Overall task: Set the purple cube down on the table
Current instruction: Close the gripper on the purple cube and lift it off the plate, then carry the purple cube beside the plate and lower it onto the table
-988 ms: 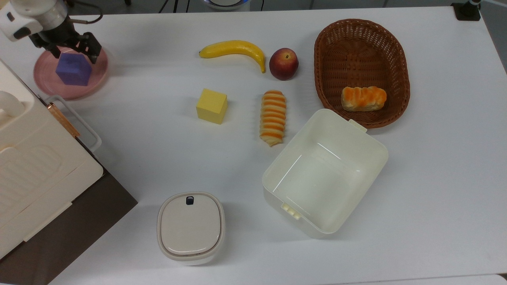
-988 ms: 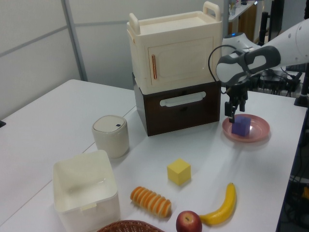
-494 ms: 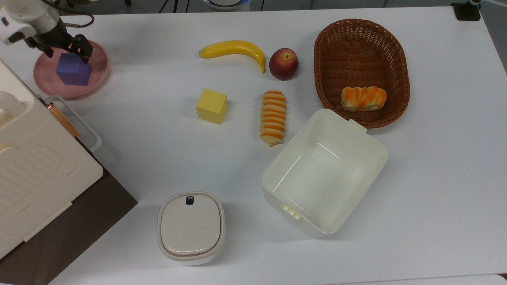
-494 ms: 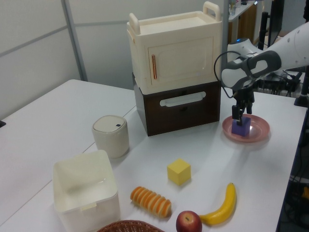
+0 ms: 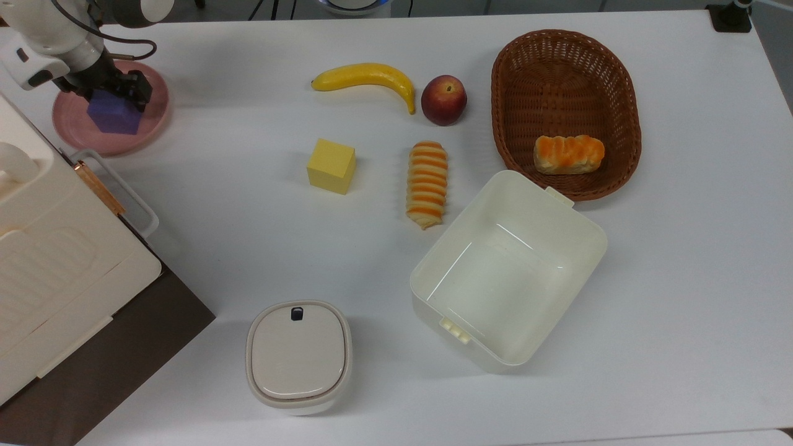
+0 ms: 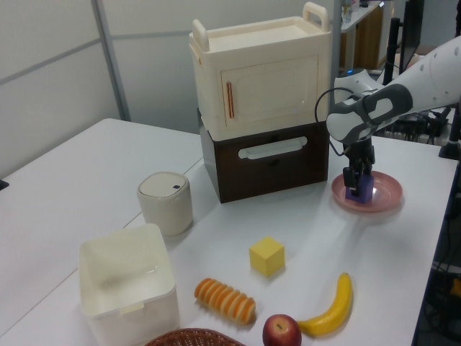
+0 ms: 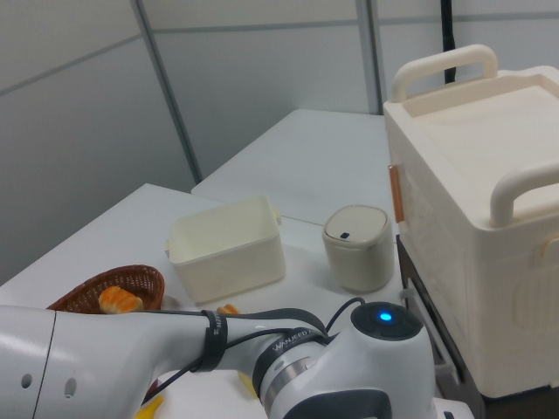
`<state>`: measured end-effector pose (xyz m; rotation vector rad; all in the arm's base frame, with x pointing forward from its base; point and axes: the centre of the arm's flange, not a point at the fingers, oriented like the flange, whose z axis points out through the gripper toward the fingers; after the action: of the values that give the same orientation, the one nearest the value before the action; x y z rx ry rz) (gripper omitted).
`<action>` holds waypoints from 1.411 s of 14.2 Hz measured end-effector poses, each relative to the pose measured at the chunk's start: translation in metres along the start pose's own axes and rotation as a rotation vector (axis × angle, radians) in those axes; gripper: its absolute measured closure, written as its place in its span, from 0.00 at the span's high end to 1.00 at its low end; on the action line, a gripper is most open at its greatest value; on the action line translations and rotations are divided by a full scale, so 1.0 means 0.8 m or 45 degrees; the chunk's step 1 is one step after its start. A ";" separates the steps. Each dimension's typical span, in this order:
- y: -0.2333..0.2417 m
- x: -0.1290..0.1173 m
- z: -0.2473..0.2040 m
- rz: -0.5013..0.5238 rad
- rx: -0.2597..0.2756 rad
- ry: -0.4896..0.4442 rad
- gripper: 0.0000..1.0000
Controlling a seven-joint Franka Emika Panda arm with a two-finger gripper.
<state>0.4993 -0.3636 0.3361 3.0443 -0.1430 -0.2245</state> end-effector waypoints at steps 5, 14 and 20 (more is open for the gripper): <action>-0.001 0.004 -0.012 -0.024 -0.010 0.022 0.58; -0.138 0.062 -0.117 -0.104 -0.010 0.062 0.58; -0.286 0.097 -0.124 -0.044 0.006 0.072 0.67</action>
<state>0.6102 -0.1364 0.4021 3.0564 -0.0876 -0.1400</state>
